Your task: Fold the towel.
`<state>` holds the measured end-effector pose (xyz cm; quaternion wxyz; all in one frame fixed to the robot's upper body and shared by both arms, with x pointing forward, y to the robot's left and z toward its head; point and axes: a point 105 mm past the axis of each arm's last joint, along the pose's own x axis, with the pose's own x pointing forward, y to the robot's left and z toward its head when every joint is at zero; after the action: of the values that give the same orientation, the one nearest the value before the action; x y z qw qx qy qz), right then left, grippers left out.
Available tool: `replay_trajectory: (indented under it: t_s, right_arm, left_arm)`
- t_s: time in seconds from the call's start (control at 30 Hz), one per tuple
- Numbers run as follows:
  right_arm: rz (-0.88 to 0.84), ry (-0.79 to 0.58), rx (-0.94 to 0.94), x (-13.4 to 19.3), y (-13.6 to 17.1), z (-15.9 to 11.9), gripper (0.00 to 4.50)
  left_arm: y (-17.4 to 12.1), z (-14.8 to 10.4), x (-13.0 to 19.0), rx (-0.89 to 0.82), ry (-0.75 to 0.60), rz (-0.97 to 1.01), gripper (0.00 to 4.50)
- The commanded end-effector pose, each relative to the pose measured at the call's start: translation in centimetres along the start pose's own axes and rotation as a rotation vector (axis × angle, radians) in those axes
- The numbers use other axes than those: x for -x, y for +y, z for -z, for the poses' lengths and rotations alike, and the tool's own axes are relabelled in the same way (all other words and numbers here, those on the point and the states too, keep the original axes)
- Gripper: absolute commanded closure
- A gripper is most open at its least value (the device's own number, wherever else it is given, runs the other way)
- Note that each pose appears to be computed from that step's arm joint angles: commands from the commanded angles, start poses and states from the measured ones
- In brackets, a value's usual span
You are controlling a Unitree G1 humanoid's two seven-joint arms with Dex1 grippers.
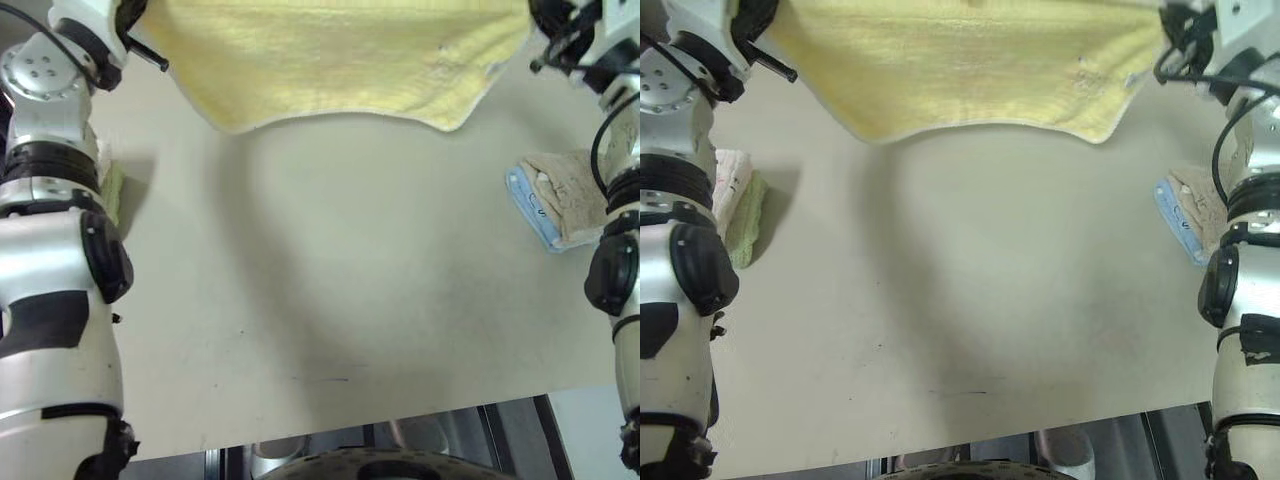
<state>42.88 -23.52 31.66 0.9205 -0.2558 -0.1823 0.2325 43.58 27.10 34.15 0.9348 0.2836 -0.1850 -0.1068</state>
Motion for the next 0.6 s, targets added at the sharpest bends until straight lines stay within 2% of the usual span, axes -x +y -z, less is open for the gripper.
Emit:
replay_trajectory:
  t_s: [0.03,0.13,0.33,0.47,0.6]
  right_arm:
    - [-0.081,-0.073,-0.077,4.3,-0.7,-0.9,4.50]
    - [-0.250,-0.027,-0.154,7.1,2.9,0.0,4.50]
    - [-0.327,0.054,-0.231,10.3,5.5,0.0,4.50]
    - [-0.379,0.129,-0.291,12.7,7.4,0.7,4.50]
    - [-0.401,0.178,-0.337,13.8,8.8,1.2,4.50]
  left_arm:
    - [0.6,2.0,3.3,0.142,-0.007,0.136,4.48]
    - [-1.6,3.4,5.1,0.257,-0.021,0.331,4.48]
    - [-2.9,4.5,8.0,0.348,0.013,0.551,4.48]
    - [-3.1,5.8,11.3,0.431,0.134,0.703,4.48]
    - [-3.6,7.1,14.3,0.496,0.304,0.779,4.48]
